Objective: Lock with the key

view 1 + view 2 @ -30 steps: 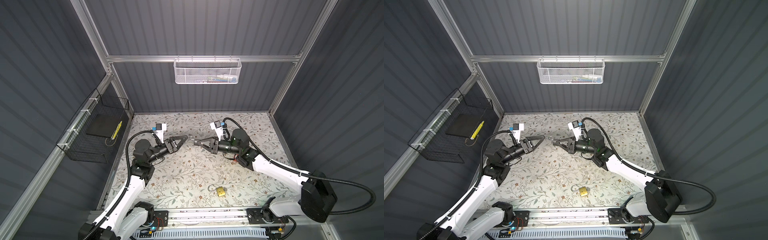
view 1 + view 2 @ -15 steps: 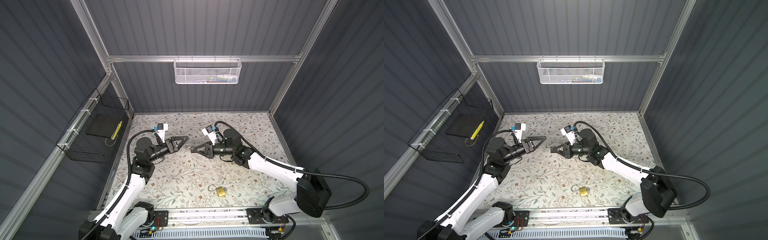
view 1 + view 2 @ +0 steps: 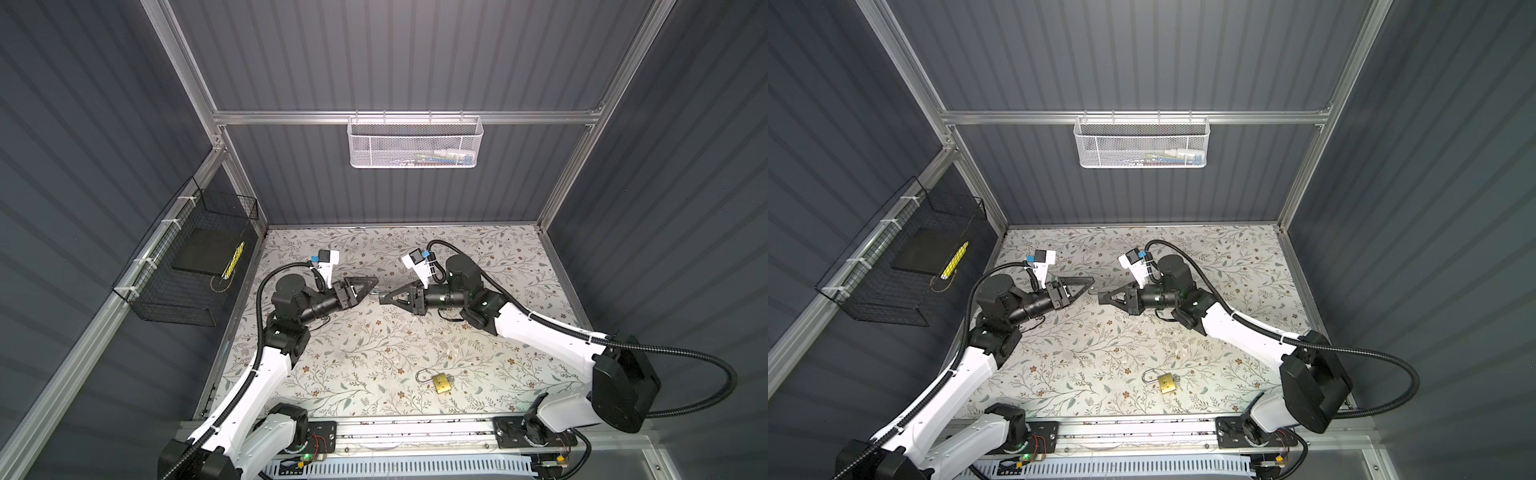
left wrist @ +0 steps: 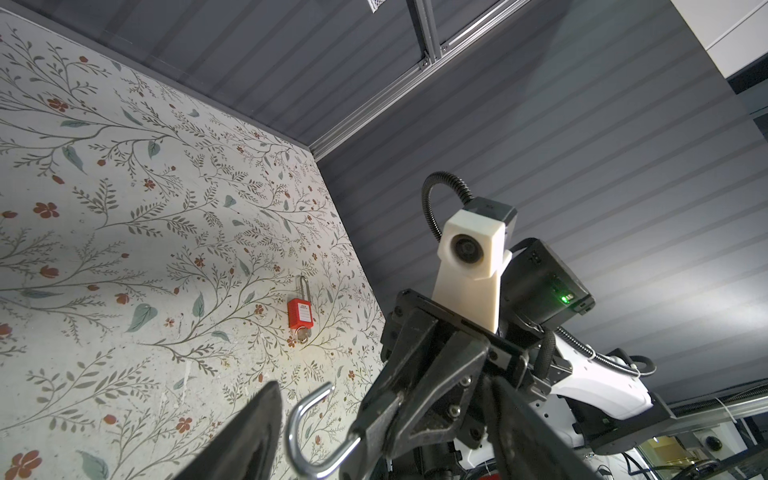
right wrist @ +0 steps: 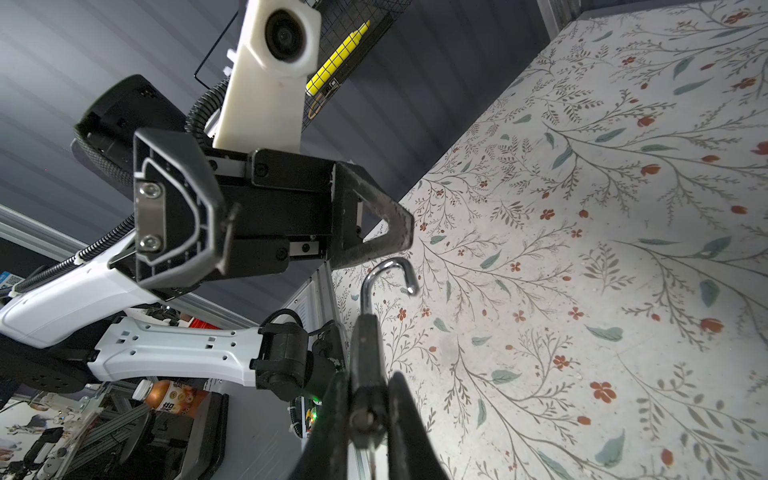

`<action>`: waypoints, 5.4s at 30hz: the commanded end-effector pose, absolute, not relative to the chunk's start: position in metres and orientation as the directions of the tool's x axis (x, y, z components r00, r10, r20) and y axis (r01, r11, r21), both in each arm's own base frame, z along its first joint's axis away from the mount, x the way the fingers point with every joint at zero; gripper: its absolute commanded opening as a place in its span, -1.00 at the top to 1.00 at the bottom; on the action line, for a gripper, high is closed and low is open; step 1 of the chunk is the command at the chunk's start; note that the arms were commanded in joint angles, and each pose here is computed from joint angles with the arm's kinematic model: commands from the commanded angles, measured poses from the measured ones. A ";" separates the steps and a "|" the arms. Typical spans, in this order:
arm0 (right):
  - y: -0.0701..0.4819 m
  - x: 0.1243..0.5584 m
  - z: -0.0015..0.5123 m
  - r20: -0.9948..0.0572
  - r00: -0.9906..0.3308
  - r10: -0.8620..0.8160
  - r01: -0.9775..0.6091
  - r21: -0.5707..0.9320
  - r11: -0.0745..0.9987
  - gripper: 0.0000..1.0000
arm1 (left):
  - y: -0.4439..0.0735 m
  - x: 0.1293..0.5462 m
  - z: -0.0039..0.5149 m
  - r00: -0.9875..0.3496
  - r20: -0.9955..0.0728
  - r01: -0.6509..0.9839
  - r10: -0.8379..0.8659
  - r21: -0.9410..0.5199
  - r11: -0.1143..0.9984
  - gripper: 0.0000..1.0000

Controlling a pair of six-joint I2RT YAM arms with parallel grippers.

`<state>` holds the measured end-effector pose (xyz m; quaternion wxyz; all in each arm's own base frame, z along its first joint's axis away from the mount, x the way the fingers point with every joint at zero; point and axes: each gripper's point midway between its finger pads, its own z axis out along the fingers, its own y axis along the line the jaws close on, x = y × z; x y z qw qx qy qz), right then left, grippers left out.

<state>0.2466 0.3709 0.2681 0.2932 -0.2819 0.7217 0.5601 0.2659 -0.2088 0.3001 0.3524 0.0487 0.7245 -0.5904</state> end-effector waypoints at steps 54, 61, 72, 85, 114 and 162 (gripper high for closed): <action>0.379 0.251 0.291 -0.776 -0.627 -0.066 -0.777 0.616 0.132 1.00 | -0.216 0.257 0.301 -0.772 -0.558 0.502 -0.304 -0.829 0.246 -0.56; 0.377 0.260 0.295 -0.778 -0.626 -0.047 -0.776 0.617 0.131 1.00 | -0.216 0.255 0.303 -0.770 -0.561 0.507 -0.304 -0.827 0.244 -0.55; 0.367 0.255 0.306 -0.795 -0.606 -0.001 -0.792 0.604 0.093 1.00 | -0.216 0.254 0.305 -0.765 -0.577 0.519 -0.287 -0.815 0.256 -0.51; 0.361 0.258 0.310 -0.775 -0.631 0.012 -0.773 0.631 0.069 1.00 | -0.217 0.248 0.313 -0.752 -0.597 0.551 -0.279 -0.802 0.232 -0.14; 0.360 0.254 0.315 -0.754 -0.657 0.001 -0.754 0.657 0.016 1.00 | -0.217 0.248 0.315 -0.746 -0.597 0.559 -0.297 -0.802 0.208 0.41; 0.373 0.244 0.330 -0.717 -0.697 0.011 -0.712 0.691 -0.121 1.00 | -0.217 0.239 0.313 -0.711 -0.634 0.616 -0.304 -0.770 0.167 1.00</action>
